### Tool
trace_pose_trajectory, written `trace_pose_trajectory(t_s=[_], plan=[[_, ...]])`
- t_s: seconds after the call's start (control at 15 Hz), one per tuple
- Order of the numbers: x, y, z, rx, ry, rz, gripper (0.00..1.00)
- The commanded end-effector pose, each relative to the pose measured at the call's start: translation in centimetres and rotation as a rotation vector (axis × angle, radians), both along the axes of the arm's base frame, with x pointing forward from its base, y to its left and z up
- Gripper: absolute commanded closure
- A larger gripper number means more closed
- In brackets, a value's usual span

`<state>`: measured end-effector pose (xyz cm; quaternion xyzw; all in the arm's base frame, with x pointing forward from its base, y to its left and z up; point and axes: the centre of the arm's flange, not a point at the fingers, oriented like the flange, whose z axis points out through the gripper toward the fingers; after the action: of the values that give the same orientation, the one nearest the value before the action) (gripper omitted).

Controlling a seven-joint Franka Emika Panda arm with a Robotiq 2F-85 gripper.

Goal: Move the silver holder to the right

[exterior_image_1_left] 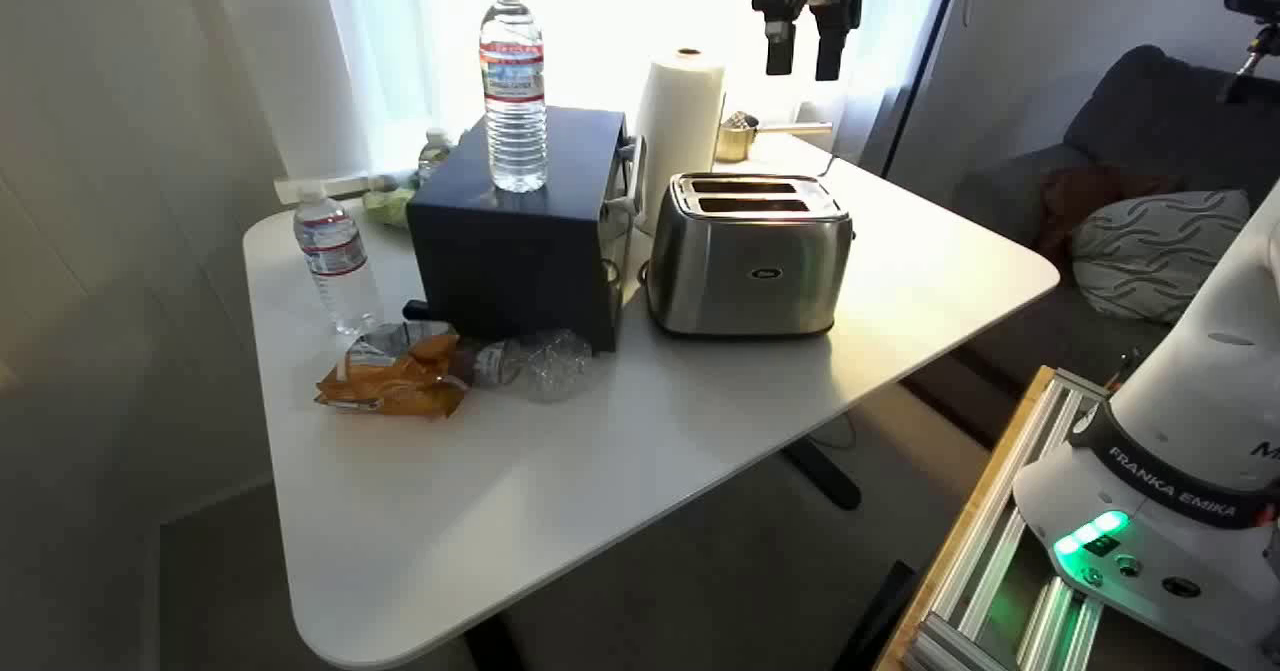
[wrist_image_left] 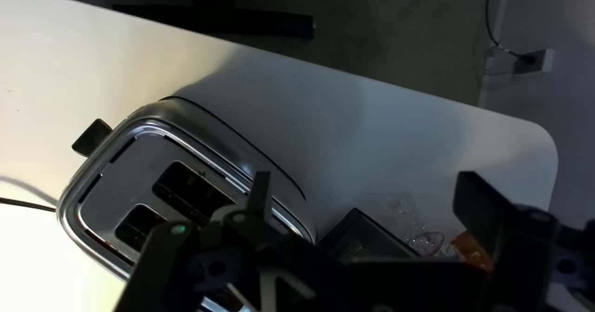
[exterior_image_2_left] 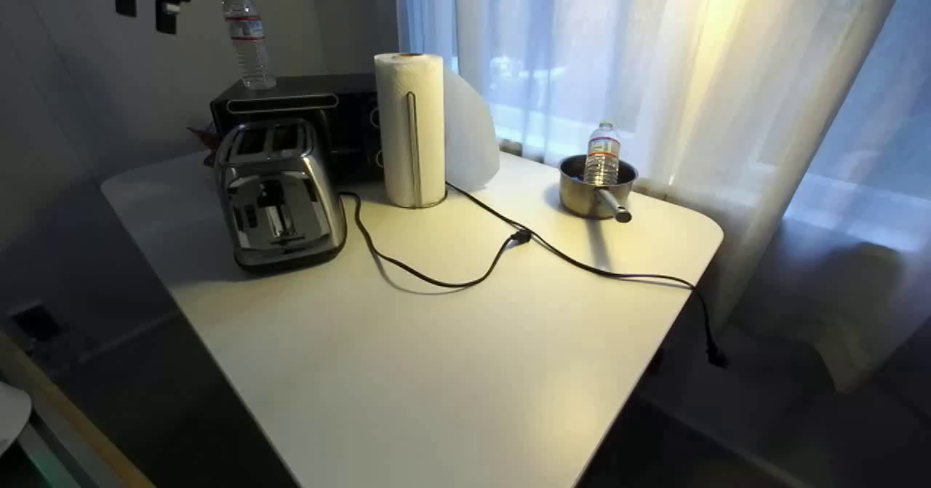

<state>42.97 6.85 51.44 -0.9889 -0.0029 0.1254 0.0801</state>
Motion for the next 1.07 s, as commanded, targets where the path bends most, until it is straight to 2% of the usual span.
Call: trace_pose_trajectory(t_s=[0.0, 0.33, 0.67, 1.0], plan=[[0.0, 0.0, 0.0, 0.0, 0.0, 0.0, 0.0], [0.0, 0.0, 0.0, 0.0, 0.0, 0.0, 0.0], [0.5, -6.1, 0.0, 0.01, -0.03, -0.122, 0.0], [1.1, -13.2, 0.9, 0.003, -0.107, -0.302, 0.0]])
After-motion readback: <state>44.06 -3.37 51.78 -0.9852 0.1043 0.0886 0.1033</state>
